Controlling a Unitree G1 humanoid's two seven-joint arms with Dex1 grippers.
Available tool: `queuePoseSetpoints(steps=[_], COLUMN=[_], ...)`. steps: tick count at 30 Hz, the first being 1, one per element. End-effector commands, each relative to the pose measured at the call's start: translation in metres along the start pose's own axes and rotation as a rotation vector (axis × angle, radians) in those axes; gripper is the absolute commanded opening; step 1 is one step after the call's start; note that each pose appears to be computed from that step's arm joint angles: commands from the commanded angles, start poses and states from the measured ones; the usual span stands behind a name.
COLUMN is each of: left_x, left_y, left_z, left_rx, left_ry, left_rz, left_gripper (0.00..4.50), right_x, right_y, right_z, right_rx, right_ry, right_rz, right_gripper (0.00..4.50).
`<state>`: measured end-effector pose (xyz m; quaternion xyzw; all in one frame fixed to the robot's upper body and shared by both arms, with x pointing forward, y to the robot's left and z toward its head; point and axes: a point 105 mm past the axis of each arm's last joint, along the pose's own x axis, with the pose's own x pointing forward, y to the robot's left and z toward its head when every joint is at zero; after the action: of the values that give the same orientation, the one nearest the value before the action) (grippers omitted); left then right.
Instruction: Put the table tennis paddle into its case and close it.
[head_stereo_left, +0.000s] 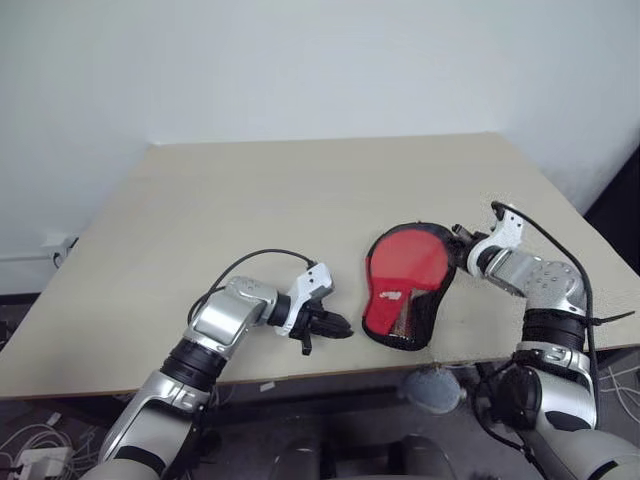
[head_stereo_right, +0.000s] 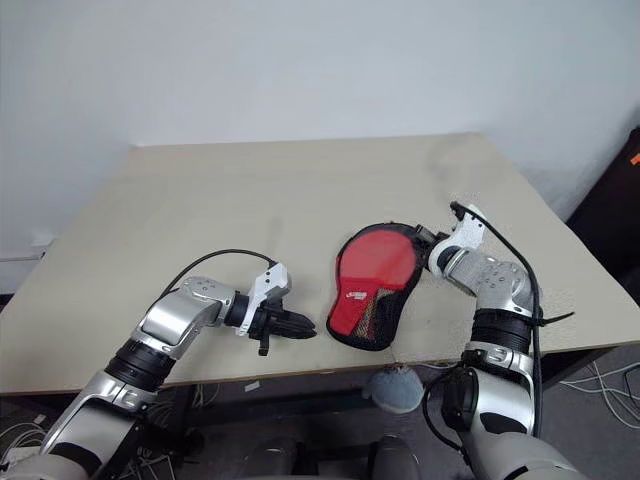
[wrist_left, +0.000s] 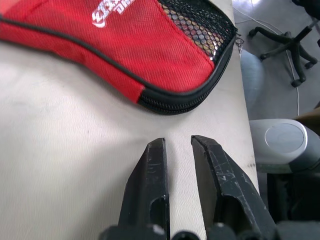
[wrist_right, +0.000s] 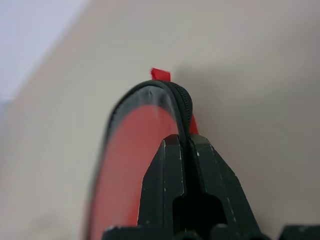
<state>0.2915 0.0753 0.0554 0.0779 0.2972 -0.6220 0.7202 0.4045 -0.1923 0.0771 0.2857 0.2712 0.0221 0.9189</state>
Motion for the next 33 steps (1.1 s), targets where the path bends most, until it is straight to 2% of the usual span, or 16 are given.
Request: queuePoseSetpoints(steps=[1,3,6,9,12,15,17,18,20,24,26,29,33], left_x=[-0.002,-0.003,-0.006,-0.008,-0.01,-0.015,-0.022,-0.025,-0.035,-0.062,-0.077,-0.082,-0.08], left_y=[-0.006,-0.006,-0.004,-0.003,-0.002,0.0,0.004,0.005,0.013,0.027,0.03,0.033,0.033], left_z=[0.013,0.014,0.011,0.007,0.007,0.007,0.009,0.009,0.008,0.007,0.001,-0.008,-0.012], left_rx=[0.058,0.061,0.058,0.056,0.052,0.05,0.037,0.032,0.024,-0.02,-0.039,-0.038,-0.051], left_ry=[-0.034,-0.038,-0.032,-0.021,-0.024,-0.026,-0.037,-0.04,-0.041,-0.069,-0.07,-0.053,-0.059], left_rz=[-0.014,-0.012,-0.003,0.004,0.015,0.029,0.053,0.063,0.103,0.187,0.232,0.271,0.28], left_gripper=[0.77,0.77,0.77,0.77,0.77,0.77,0.77,0.77,0.77,0.77,0.77,0.77,0.77], right_x=[0.002,0.004,0.003,0.002,-0.003,-0.012,-0.024,-0.029,-0.034,-0.052,-0.059,-0.074,-0.094], right_y=[-0.007,-0.007,0.0,0.001,0.002,0.012,0.019,0.022,0.027,0.062,0.067,0.059,0.045], right_z=[0.002,-0.009,-0.01,-0.001,0.014,0.026,0.043,0.049,0.049,0.033,0.007,-0.024,-0.041], right_rx=[-0.154,-0.179,-0.171,-0.206,-0.269,-0.273,-0.335,-0.361,-0.368,-0.405,-0.516,-0.69,-0.754], right_ry=[-0.02,0.031,0.03,-0.012,-0.09,-0.146,-0.276,-0.327,-0.34,-0.291,-0.177,-0.04,0.084], right_rz=[-0.051,-0.035,0.009,0.005,-0.001,0.067,0.107,0.118,0.169,0.442,0.548,0.656,0.741], right_gripper=[0.03,0.03,0.71,1.68,2.84,3.94,4.49,4.49,4.49,4.49,4.49,4.49,4.49])
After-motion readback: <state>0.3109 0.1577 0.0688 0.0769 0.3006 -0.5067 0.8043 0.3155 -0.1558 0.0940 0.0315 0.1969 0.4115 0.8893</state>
